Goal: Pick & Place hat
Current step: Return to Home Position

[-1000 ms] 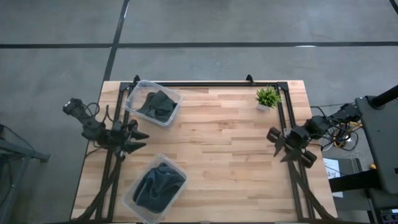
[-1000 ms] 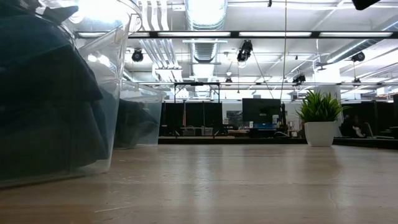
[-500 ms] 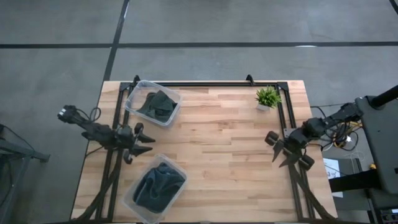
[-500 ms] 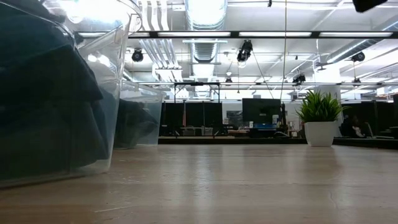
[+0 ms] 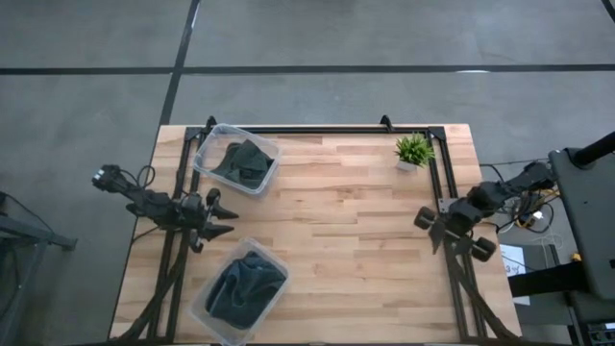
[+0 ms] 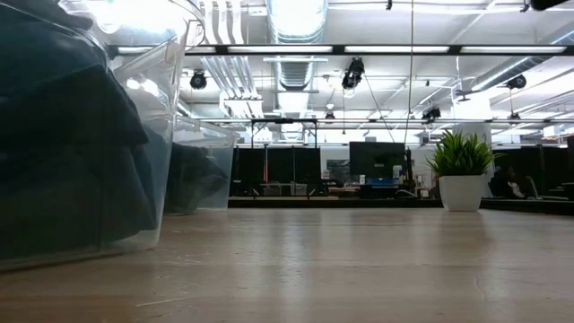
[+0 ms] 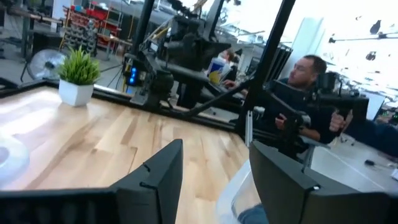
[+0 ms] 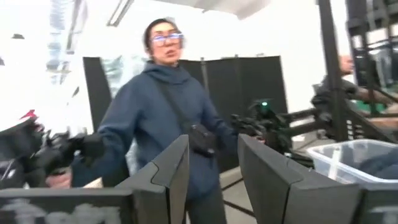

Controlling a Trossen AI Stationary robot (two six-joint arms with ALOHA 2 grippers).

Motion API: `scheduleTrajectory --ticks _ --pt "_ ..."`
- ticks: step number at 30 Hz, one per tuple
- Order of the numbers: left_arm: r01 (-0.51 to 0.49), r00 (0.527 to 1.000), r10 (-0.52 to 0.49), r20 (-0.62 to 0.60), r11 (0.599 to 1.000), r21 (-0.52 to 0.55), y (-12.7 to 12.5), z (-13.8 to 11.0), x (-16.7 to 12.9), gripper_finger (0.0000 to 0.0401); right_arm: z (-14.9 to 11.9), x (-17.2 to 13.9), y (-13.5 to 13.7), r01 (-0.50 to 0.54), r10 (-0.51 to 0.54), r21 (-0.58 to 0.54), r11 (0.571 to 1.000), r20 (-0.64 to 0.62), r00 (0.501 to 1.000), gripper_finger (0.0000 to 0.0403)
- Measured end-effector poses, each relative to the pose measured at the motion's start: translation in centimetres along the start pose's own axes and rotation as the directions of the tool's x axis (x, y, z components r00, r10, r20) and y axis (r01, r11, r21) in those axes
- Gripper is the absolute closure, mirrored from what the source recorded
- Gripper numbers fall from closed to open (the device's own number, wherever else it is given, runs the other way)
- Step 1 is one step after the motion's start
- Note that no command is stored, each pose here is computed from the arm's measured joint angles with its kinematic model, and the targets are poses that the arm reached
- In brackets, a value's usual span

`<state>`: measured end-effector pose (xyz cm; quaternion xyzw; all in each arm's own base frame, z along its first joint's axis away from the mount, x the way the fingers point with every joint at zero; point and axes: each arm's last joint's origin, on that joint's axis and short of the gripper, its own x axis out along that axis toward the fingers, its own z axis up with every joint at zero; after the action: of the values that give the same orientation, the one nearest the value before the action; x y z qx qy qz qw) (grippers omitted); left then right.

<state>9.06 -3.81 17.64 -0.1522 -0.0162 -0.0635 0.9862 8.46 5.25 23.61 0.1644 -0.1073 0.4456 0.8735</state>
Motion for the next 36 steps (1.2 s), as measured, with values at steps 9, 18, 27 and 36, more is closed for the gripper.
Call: scheduleTrajectory --ticks 9,18,27,36 --pt "-0.003 1.0 0.003 -0.024 1.0 0.011 0.2 -0.1 -0.4 0.0222 -0.1 -2.0 0.7 0.1 -0.101 -0.045 0.994 -0.031 0.994 0.028" --pt "-0.047 0.999 0.048 -0.023 0.998 0.046 0.3 -0.2 -0.4 0.0222 -1.7 -2.1 -0.5 0.333 -0.334 -0.033 0.942 -0.126 0.934 0.027" --pt "-0.148 0.989 0.148 0.008 0.987 0.069 0.6 -0.1 -0.4 0.0222 -2.3 -2.6 -1.3 0.518 -0.543 -0.187 0.835 -0.125 0.83 0.0272" --pt "-0.159 0.987 0.159 0.01 0.984 0.075 0.7 -0.1 -0.4 0.0222 -3.5 -2.8 -1.6 0.519 -0.544 -0.184 0.835 -0.132 0.828 0.0266"
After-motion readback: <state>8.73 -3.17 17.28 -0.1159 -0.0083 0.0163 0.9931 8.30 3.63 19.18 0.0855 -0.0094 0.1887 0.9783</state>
